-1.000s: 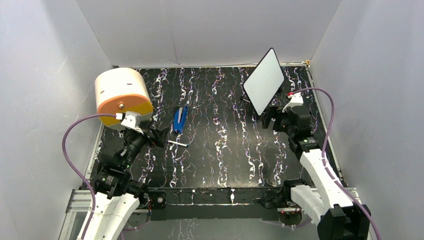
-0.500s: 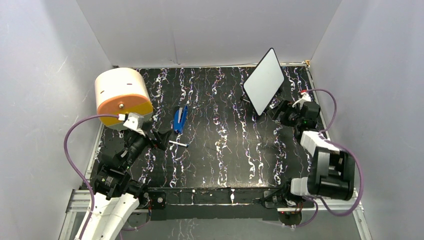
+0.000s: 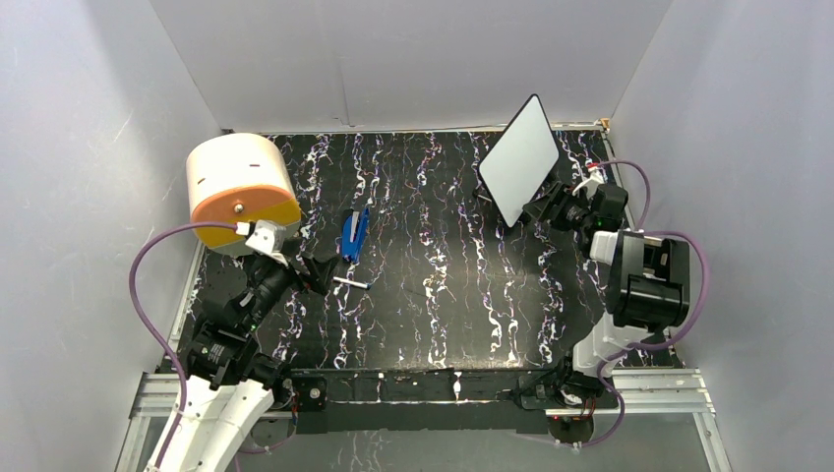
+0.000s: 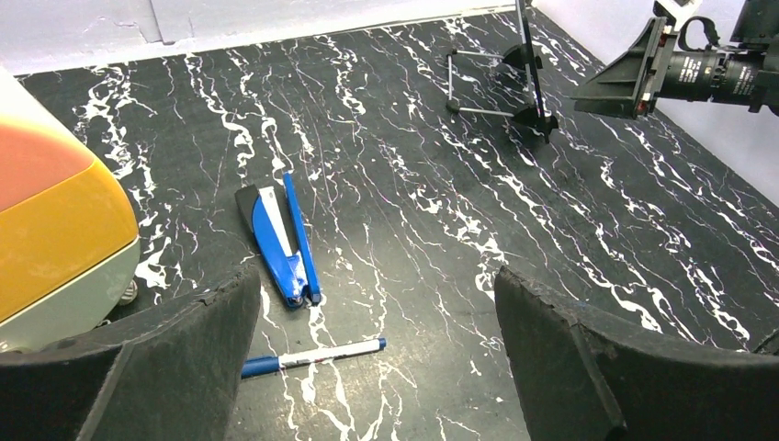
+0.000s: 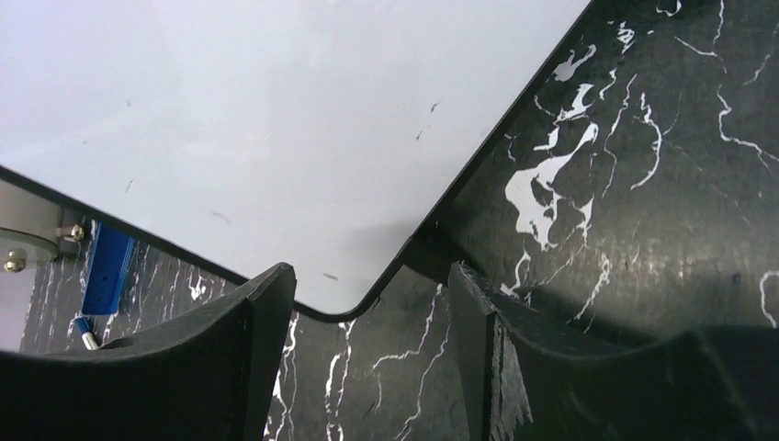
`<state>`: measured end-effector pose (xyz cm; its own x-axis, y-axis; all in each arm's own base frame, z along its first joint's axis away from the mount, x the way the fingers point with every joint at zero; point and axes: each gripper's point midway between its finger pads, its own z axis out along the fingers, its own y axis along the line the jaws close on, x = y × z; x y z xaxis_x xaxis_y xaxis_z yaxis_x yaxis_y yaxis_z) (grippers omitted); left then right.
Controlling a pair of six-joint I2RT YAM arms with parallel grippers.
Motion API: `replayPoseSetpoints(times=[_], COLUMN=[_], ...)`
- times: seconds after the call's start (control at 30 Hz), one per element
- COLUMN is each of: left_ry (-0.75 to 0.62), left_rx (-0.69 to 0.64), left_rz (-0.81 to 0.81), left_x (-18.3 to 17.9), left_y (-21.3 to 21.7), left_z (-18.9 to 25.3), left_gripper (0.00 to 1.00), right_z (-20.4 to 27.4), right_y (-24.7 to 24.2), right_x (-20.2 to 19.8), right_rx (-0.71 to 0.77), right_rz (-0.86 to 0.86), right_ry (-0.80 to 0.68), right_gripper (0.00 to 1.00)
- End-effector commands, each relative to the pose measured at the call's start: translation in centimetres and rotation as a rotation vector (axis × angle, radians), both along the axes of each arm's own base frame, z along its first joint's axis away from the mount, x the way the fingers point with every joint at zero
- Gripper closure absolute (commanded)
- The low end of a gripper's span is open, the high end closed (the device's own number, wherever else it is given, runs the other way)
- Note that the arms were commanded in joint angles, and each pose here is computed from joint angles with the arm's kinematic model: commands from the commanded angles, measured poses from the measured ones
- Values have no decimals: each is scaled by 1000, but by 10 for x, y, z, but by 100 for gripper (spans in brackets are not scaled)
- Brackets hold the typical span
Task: Write a sentence on the whiteboard
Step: Move the whiteboard to the center of the board.
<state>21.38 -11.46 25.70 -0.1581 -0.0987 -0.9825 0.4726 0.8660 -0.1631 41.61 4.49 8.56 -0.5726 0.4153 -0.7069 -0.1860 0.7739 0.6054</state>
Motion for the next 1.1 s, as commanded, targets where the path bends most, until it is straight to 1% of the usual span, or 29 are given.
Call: replayPoseSetpoints(times=[0.0,0.13,0.33,0.53,0.67,0.77,0.97,1.07], left_ry=[-36,-30,-26,-23,-28,-28,-28,-30], left_rx=[2,5,9,11,9,9,10,8], left_rz=[-24,-23,-35,-46,-46,-47,-49,-50], left_x=[1,2,2,2,1,1,1,0], left_y=[-4,-4,-6,-8,-8,-8,-8,-8], left_z=[16,14,13,12,13,14,13,14], left_gripper=[5,5,5,6,5,5,5,5], right_z=[16,7,-6,-16,-23,-24,-19,-10], right_y=[2,6,22,54,76,80,45,34], right_x=[21,24,17,3,-5,-5,5,9], right_rx=[27,48,120,124,75,10,-182,-207], right_rz=[52,83,172,278,331,336,182,143], right_ry=[-95,-81,-47,-19,-2,-1,-29,-48], right_gripper=[30,34,37,39,40,41,38,37])
